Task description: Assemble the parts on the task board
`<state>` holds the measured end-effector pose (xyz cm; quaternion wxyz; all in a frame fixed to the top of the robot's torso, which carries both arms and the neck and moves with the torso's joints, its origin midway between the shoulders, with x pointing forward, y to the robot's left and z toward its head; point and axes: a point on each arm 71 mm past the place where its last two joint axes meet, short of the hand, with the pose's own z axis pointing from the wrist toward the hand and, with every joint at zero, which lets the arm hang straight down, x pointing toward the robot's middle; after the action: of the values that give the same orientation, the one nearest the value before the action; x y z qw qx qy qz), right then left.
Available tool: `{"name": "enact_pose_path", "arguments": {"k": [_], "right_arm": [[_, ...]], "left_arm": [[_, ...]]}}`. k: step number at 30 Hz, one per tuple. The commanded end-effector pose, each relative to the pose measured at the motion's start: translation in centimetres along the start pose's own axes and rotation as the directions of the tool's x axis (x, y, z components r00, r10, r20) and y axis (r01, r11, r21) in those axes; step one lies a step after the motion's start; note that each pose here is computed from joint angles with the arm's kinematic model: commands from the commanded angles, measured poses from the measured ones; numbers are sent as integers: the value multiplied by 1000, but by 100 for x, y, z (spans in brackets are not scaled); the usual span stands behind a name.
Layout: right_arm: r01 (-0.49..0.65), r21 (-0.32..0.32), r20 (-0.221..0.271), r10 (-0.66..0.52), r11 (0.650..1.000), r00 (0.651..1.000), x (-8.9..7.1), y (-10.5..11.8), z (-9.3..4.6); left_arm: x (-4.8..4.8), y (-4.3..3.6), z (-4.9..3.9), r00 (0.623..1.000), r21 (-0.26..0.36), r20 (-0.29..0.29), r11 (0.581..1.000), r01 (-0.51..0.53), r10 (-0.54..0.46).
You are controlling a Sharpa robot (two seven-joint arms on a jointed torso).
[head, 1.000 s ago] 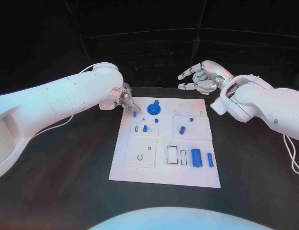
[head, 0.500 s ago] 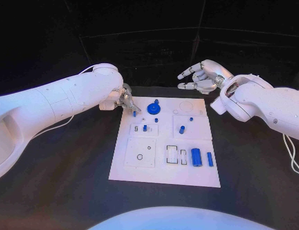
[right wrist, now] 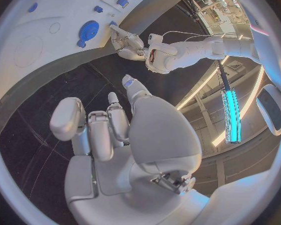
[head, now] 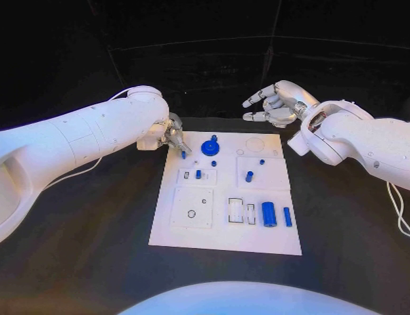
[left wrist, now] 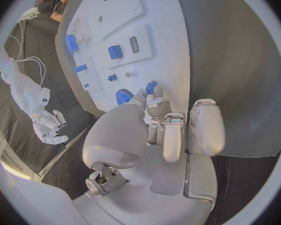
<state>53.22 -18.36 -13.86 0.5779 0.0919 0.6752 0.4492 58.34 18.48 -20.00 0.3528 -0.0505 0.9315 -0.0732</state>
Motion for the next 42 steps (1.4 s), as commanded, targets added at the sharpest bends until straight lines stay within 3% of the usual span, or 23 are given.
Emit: {"name": "enact_pose_path", "arguments": {"k": [1, 16, 30, 42], "right_arm": [[1, -11, -6, -1, 1000, 1000, -2, 17, 6], [1, -11, -7, -1, 1000, 1000, 1, 19, 8], [1, -12, -9, -1, 1000, 1000, 5, 21, 10], [1, -11, -8, -1, 1000, 1000, -5, 15, -1]], "left_arm": [[7, -28, -3, 1000, 27, -15, 1000, -12, 12], [0, -8, 2, 1000, 22, -12, 1000, -8, 8], [-5, -3, -14, 999, 57, 33, 998, 15, -16], [16, 70, -128, 992, 108, 106, 993, 57, -68]]}}
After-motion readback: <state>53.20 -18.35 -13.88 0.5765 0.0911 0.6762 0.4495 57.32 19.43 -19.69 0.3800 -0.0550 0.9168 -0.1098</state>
